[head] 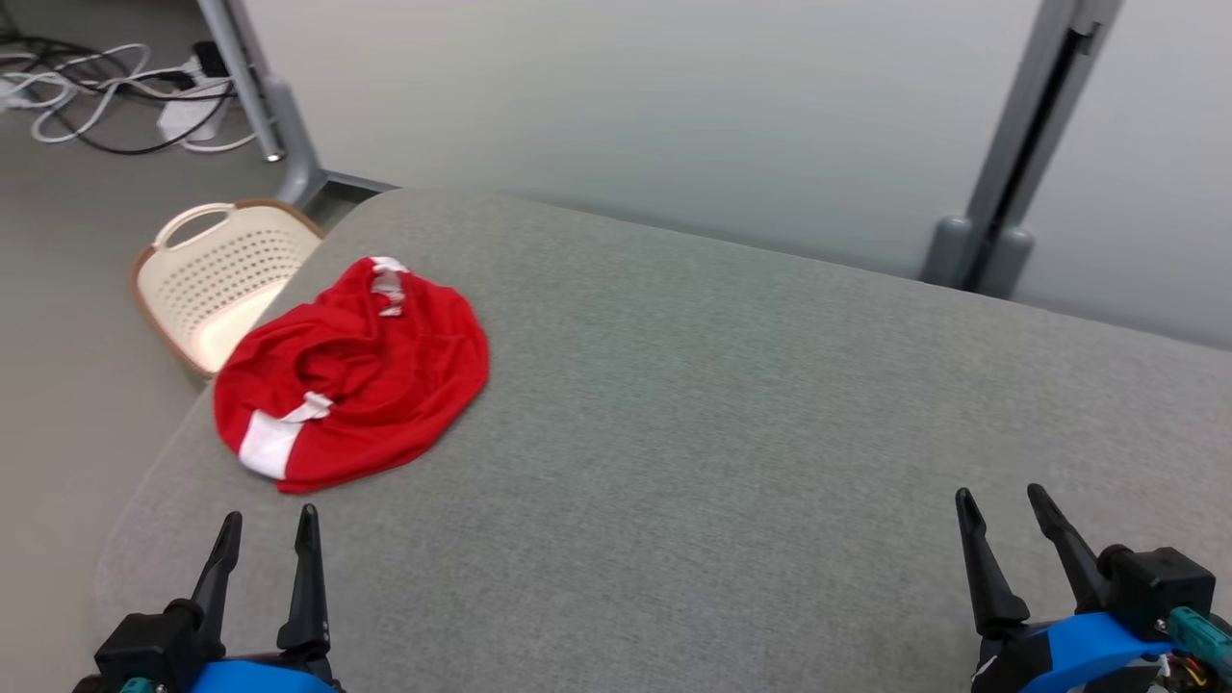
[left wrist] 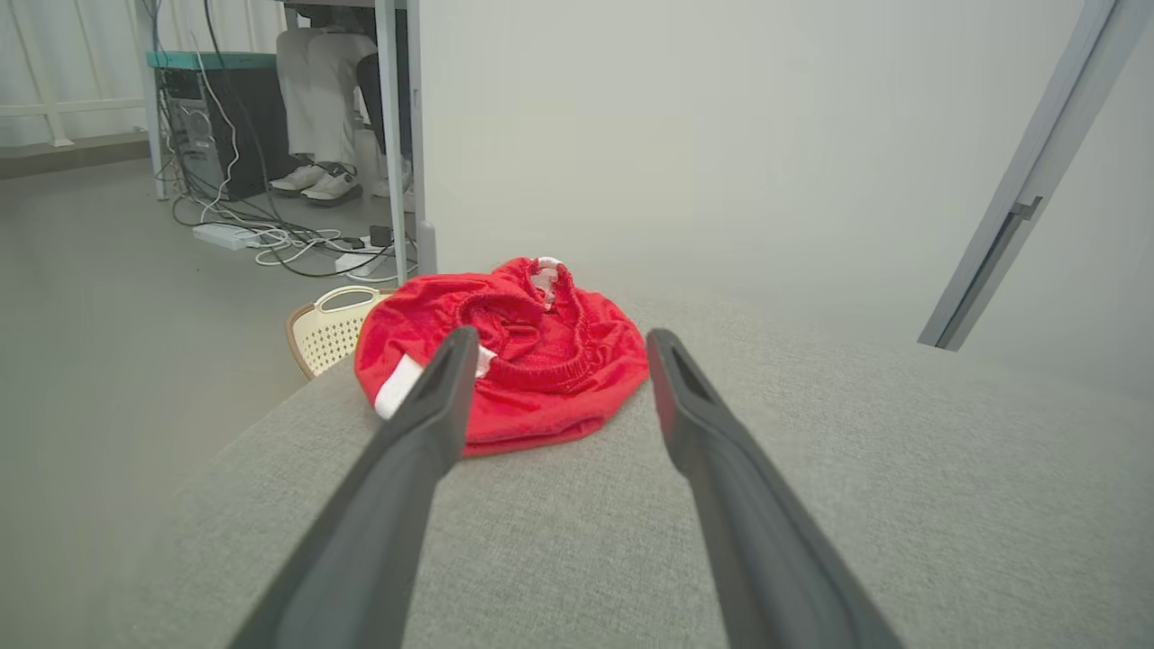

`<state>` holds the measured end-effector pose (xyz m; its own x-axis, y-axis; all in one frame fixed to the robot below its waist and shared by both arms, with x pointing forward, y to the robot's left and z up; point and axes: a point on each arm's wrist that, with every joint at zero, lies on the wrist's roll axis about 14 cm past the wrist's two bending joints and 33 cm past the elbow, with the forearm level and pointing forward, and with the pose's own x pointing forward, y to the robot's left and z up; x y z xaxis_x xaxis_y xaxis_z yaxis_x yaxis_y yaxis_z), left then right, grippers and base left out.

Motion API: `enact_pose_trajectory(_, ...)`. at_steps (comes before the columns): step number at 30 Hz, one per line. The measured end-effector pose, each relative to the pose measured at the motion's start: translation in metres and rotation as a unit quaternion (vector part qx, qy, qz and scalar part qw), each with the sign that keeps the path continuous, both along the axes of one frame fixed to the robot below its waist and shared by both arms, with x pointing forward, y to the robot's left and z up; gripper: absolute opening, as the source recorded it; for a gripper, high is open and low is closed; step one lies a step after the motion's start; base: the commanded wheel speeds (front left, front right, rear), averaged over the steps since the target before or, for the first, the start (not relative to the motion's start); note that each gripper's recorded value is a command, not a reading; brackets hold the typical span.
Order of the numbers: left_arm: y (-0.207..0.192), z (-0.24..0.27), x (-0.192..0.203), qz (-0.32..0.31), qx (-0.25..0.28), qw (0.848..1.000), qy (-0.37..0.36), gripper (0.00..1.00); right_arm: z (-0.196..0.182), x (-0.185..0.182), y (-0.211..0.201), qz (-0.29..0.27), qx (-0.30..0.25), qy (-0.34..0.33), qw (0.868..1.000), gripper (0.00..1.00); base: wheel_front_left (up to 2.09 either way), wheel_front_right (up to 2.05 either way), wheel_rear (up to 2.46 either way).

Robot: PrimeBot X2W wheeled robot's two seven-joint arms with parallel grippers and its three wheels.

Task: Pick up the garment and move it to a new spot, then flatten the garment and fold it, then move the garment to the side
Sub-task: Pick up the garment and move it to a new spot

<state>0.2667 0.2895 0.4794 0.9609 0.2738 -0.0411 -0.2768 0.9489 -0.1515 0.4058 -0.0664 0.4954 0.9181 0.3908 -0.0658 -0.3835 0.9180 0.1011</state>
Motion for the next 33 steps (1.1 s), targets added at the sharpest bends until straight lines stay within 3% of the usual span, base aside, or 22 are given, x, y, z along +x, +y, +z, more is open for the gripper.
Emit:
enact_pose_trajectory(9,0.019,-0.001,-0.033,0.052,-0.008,0.999,-0.001,1.0,0.01,0.0,0.039,0.055,-0.006,-0.024,0.998,1.0,0.0,0.0,0.0)
enact_pose_trajectory(22,0.027,0.003,-0.041,0.072,-0.014,0.997,-0.012,1.0,0.017,0.001,0.048,0.066,-0.006,-0.048,0.997,1.0,0.0,0.0,0.0)
enact_pose_trajectory(25,0.028,0.012,-0.037,0.069,-0.038,0.997,-0.027,1.0,0.014,0.002,0.049,0.067,-0.005,-0.042,0.997,1.0,0.0,0.0,0.0)
enact_pose_trajectory(31,0.045,0.061,-0.007,0.033,-0.012,0.999,-0.036,1.0,0.01,0.007,0.053,0.071,-0.001,-0.034,0.997,1.0,0.0,0.0,0.0)
enact_pose_trajectory(33,0.053,0.064,0.002,0.024,-0.007,1.0,-0.003,1.0,0.009,0.01,0.054,0.073,0.0,-0.031,0.997,1.0,0.0,0.0,0.0)
